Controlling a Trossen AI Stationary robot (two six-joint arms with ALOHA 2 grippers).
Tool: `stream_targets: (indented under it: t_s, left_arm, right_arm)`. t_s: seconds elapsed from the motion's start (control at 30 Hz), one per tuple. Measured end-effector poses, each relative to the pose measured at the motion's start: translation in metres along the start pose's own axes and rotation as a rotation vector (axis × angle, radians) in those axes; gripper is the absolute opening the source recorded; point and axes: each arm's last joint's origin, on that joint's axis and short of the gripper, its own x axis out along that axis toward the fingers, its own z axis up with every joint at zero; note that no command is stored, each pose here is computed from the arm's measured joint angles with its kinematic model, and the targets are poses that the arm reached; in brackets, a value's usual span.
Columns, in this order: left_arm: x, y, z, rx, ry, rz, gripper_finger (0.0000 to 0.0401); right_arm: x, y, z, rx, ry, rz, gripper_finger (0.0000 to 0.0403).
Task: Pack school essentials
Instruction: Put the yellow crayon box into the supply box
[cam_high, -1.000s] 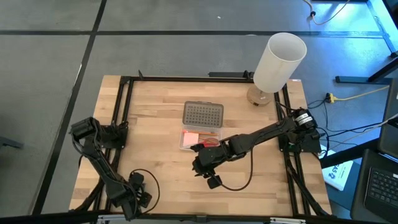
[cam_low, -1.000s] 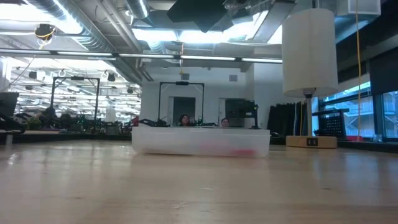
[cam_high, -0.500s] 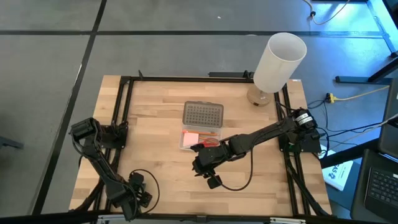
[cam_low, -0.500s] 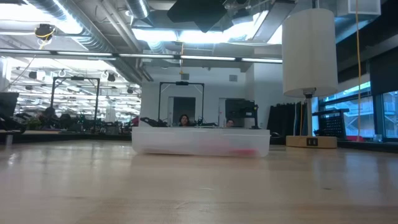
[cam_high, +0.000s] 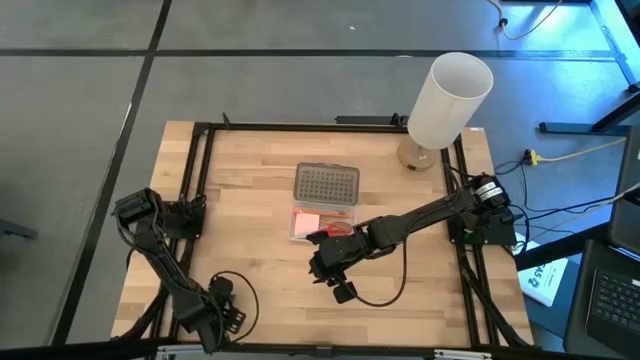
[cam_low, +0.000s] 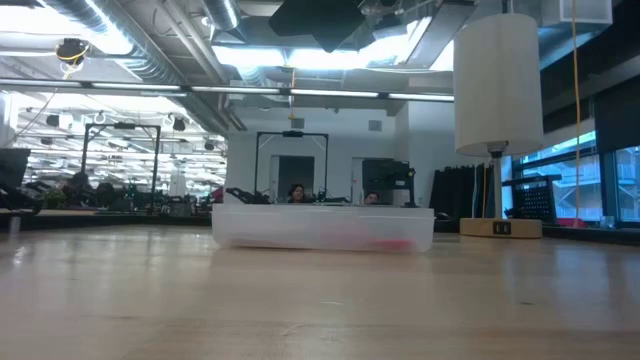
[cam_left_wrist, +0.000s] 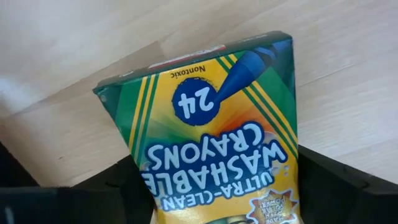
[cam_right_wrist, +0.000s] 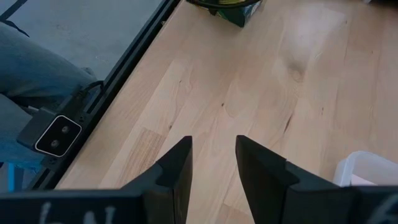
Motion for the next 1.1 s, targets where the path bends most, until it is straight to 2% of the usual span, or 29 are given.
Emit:
stream_targets:
  t_s: [0.13, 0.37, 0.6, 0.73, 0.83, 0.97, 1.1]
  left_arm:
    - [-0.003, -0.002, 0.005, 0.031, -0.008, -0.019, 0.0286]
    - [-0.027, -0.008, 0.020, 0.106, -0.040, -0.132, 0.0283]
    - [-0.058, -0.014, 0.052, 0.313, -0.076, -0.213, 0.0283]
    - [-0.072, -0.020, 0.080, 0.442, -0.134, -0.241, 0.0283]
    - [-0.084, -0.023, 0.102, 0.544, -0.165, -0.266, 0.0283]
    - [-0.095, -0.025, 0.133, 0.695, -0.233, -0.275, 0.0283]
    - [-0.100, -0.028, 0.163, 0.853, -0.327, -0.234, 0.0282]
  right_arm:
    - [0.000, 0.000, 0.000, 0.000, 0.000, 0.000, 0.0126]
    - [0.000, 0.000, 0.000, 0.000, 0.000, 0.000, 0.0126]
    - [0.000, -0.002, 0.000, -0.004, -0.002, -0.004, 0.0126]
    - [-0.003, -0.005, -0.002, 0.037, 0.018, -0.016, 0.0126]
    - [-0.012, -0.006, 0.000, 0.041, 0.021, -0.093, 0.0126]
    - [-0.033, -0.007, 0.003, 0.096, 0.027, -0.258, 0.0126]
    - [-0.056, -0.002, 0.004, 0.140, 0.037, -0.438, 0.0126]
